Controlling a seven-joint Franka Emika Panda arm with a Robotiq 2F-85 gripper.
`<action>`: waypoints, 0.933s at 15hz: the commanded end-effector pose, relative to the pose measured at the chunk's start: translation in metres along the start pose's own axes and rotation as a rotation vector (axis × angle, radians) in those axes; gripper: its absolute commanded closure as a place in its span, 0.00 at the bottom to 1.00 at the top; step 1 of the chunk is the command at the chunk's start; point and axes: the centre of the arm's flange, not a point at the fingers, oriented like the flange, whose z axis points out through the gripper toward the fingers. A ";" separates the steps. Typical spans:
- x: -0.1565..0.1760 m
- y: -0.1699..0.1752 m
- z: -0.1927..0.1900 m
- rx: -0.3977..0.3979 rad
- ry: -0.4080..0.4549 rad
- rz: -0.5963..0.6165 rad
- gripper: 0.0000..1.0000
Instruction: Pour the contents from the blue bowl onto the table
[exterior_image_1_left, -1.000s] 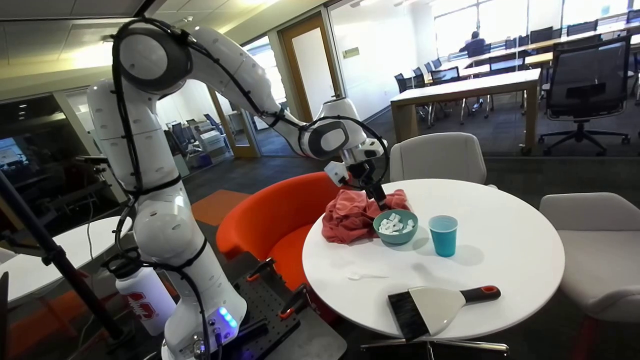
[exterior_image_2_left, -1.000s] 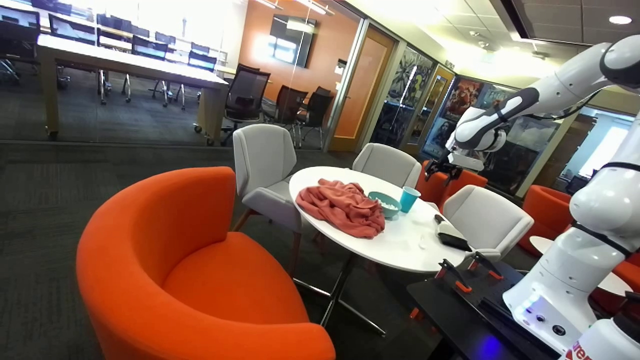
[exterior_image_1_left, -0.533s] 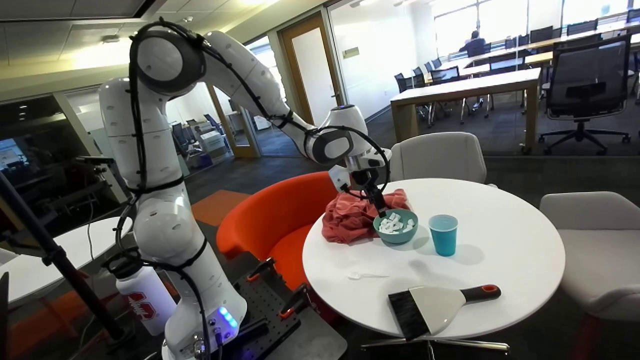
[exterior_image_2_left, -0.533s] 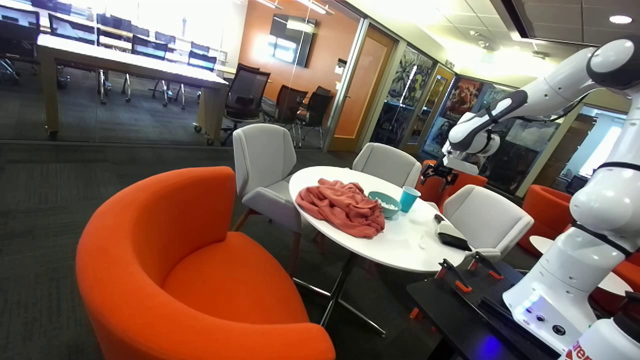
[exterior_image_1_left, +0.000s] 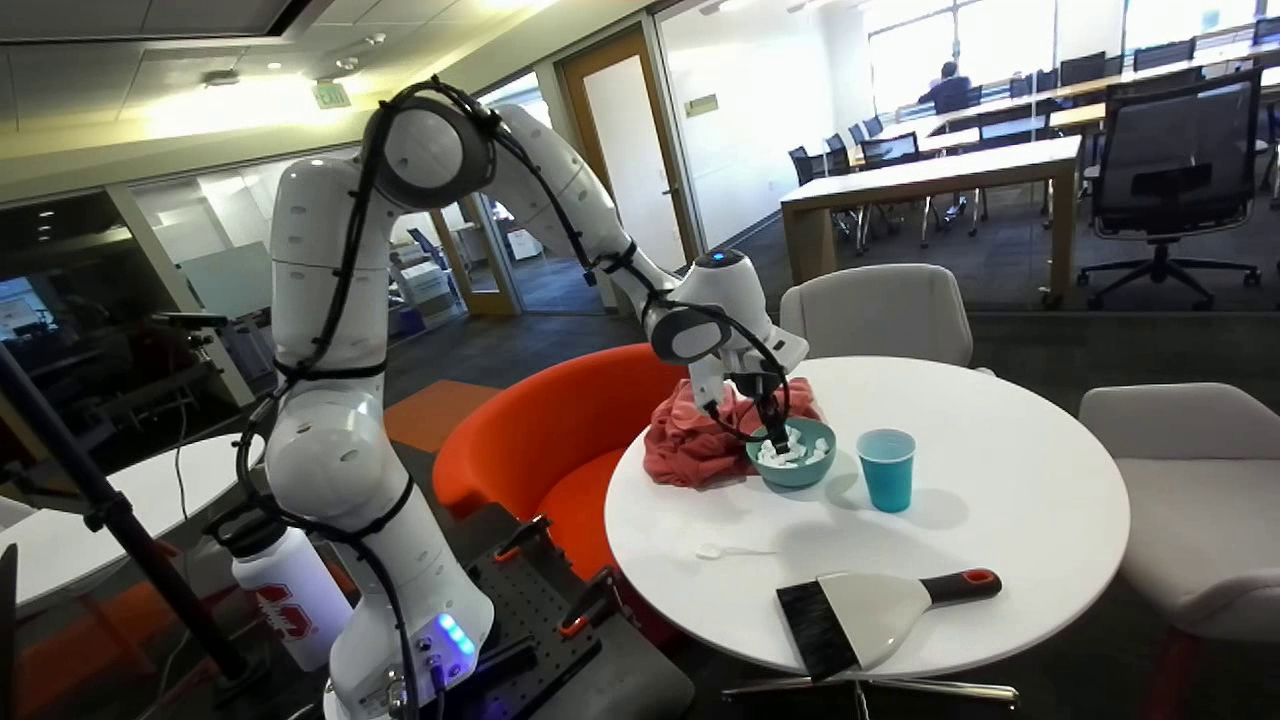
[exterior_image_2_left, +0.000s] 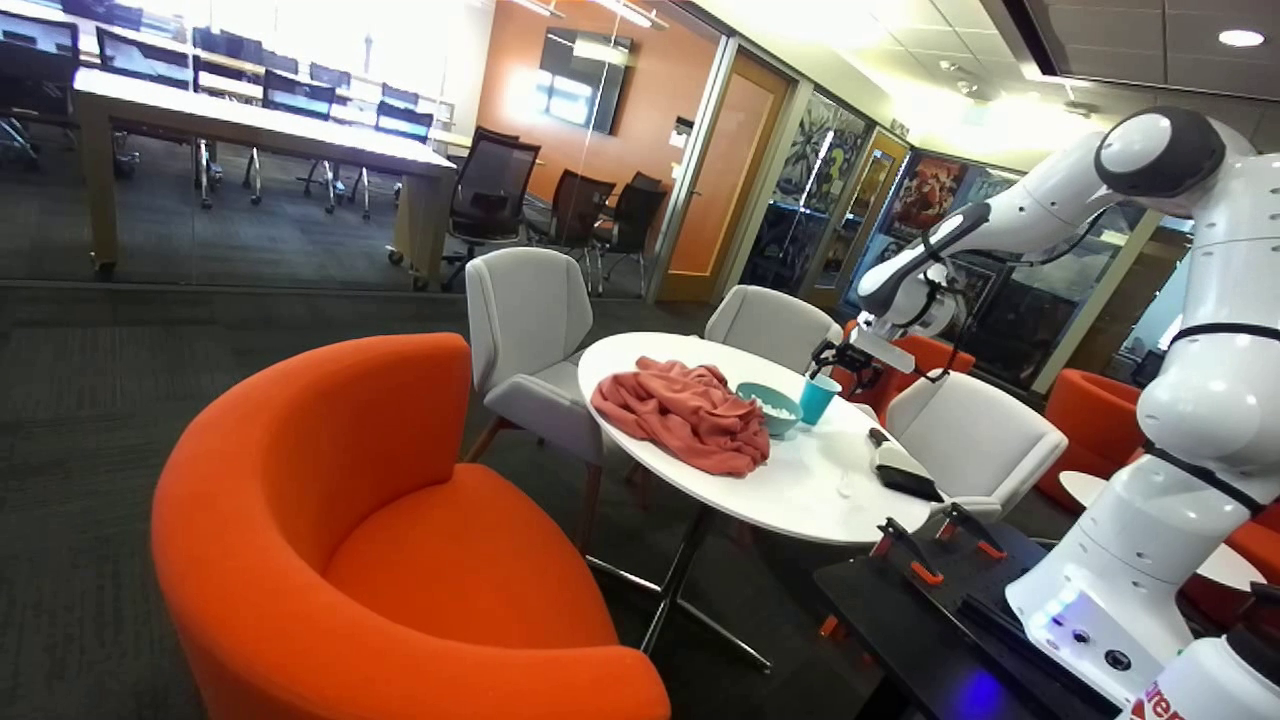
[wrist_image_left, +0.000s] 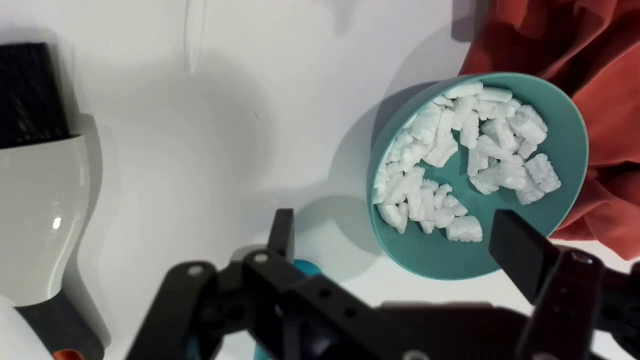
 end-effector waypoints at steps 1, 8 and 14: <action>0.019 -0.006 0.033 0.019 0.031 0.047 0.00; 0.027 -0.002 0.080 -0.008 -0.015 0.056 0.00; 0.022 -0.010 0.112 -0.027 -0.047 0.062 0.25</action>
